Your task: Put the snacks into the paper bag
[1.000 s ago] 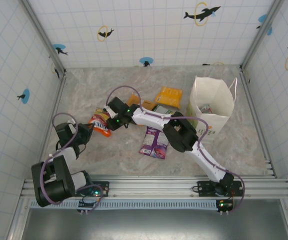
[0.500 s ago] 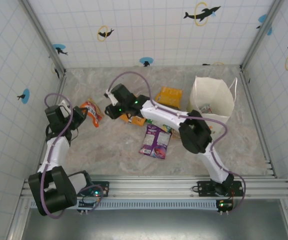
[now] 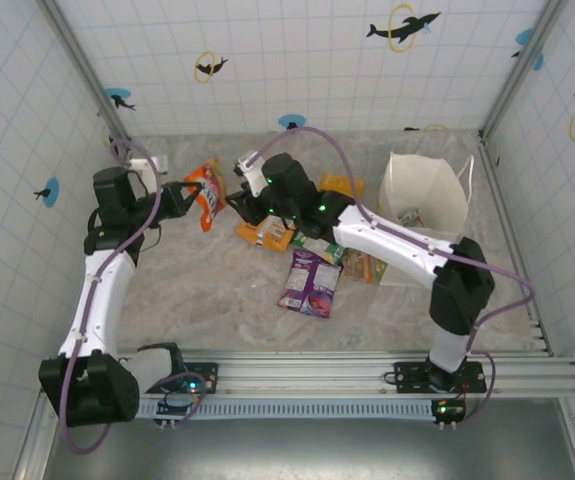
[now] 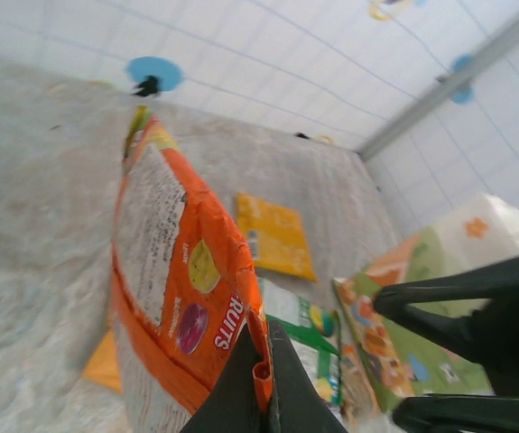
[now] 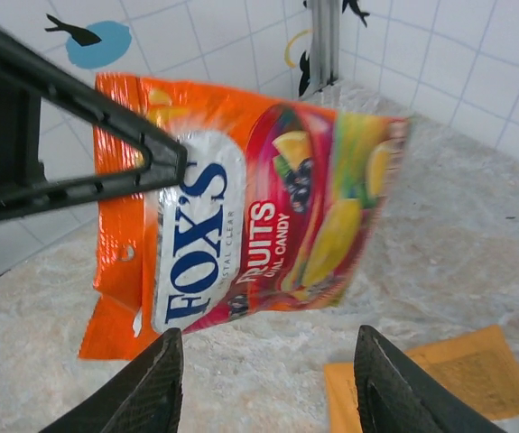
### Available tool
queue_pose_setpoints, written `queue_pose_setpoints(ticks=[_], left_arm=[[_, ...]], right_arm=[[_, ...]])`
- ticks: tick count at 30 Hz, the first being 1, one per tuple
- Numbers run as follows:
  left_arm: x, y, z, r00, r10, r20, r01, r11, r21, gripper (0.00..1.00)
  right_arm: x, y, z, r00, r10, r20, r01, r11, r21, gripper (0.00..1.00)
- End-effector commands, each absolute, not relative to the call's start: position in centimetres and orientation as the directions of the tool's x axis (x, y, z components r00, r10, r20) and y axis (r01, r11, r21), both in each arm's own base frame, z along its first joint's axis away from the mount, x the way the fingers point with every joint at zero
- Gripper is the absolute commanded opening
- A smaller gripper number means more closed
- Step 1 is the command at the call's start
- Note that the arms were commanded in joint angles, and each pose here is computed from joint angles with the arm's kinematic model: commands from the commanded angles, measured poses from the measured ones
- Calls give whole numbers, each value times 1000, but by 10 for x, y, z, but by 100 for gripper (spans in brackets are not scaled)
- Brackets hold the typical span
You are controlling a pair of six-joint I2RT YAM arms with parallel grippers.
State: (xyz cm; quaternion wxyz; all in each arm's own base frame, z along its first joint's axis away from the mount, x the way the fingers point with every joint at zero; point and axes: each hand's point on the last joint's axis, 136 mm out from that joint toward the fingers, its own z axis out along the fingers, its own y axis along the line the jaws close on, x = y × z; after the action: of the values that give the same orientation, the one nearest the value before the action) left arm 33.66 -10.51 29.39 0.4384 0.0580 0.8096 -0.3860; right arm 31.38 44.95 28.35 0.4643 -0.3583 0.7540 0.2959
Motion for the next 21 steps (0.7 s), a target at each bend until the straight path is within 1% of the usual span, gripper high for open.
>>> queue_pose_setpoints(ticks=[1, 6, 12, 14, 16, 21], left_arm=[[321, -132, 319, -579, -102, -809, 588, 635, -502, 0], [304, -176, 328, -571, 62, -818, 694, 568, -442, 0], [286, -209, 317, -537, 300, -788, 777, 540, -324, 0], [278, -218, 317, -503, 358, -786, 811, 511, -287, 0], [268, -225, 318, -439, 406, -801, 856, 462, -235, 0], [257, -230, 327, -249, 440, -863, 920, 386, -69, 0]], right_arm=[[309, 427, 328, -176, -196, -965, -829, 558, 38, 52], [294, 395, 349, -81, -173, -982, -839, 543, -26, 54], [277, 360, 351, -54, -210, -976, -846, 529, -68, 55], [270, 351, 348, -30, -235, -971, -853, 513, -98, 56], [267, 340, 347, -11, -258, -966, -852, 508, -126, 57], [268, 316, 349, -51, -281, -958, -870, 484, -96, 57]])
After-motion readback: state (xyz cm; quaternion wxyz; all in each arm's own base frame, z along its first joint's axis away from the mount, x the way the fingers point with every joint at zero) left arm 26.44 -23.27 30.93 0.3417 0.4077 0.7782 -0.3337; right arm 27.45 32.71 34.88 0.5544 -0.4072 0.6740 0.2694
